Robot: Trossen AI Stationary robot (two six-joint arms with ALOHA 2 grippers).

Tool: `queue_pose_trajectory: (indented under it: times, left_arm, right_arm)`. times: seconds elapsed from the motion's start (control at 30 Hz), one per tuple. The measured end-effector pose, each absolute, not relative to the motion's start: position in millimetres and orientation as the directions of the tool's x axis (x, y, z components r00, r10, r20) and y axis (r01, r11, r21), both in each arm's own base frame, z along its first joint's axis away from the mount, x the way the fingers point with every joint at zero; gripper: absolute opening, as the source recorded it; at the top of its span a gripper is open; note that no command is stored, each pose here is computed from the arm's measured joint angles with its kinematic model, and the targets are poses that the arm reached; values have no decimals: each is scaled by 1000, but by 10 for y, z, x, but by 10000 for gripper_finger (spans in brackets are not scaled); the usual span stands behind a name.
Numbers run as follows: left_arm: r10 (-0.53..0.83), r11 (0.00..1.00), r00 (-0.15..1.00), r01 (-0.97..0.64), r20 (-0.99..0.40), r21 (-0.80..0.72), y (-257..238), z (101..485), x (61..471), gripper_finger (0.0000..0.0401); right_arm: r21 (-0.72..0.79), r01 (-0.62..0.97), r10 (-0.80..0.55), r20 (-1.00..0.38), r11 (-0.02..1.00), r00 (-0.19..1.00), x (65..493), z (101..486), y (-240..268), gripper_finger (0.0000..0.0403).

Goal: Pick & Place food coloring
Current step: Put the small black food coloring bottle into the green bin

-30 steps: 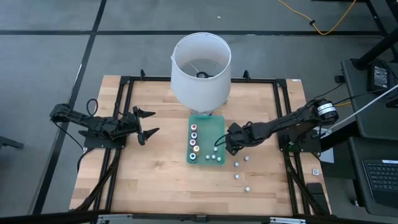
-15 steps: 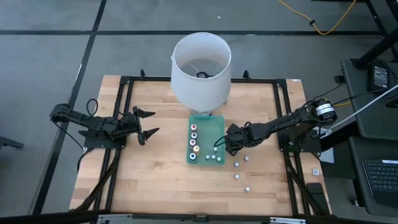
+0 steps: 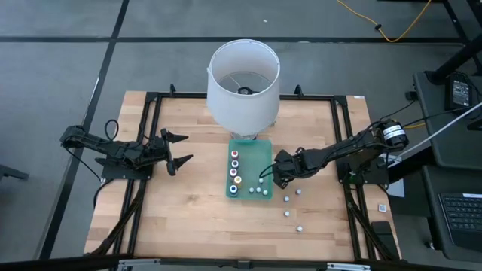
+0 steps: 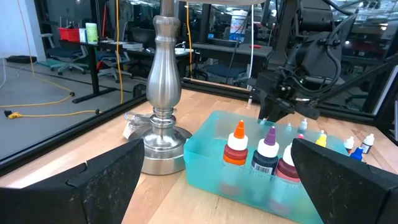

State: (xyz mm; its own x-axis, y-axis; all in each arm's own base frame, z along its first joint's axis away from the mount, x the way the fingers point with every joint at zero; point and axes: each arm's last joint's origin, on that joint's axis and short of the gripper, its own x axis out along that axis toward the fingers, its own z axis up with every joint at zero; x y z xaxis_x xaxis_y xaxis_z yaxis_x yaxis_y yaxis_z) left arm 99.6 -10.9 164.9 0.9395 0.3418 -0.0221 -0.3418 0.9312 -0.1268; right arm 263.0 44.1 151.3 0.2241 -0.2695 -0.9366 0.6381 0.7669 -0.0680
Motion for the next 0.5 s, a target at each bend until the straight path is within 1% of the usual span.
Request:
queue_pose_trajectory:
  times: [0.1,0.27,0.37,0.5]
  left_arm:
    - [342,931,939,-342,-22,-127,-109,1648,996,400]
    - [342,931,940,-342,-22,-127,-109,1648,997,400]
    - [342,931,939,-342,-22,-127,-109,1649,997,400]
    - [342,931,940,-342,-22,-127,-109,1649,996,400]
  right_arm:
    - [-82,620,-270,-938,780,216,2640,1562,443,63]
    - [-133,588,-286,-942,798,175,2658,1753,431,81]
    - [-166,556,-293,-945,814,147,2686,1911,415,74]
    - [-186,496,-293,-945,848,148,2759,2173,426,63]
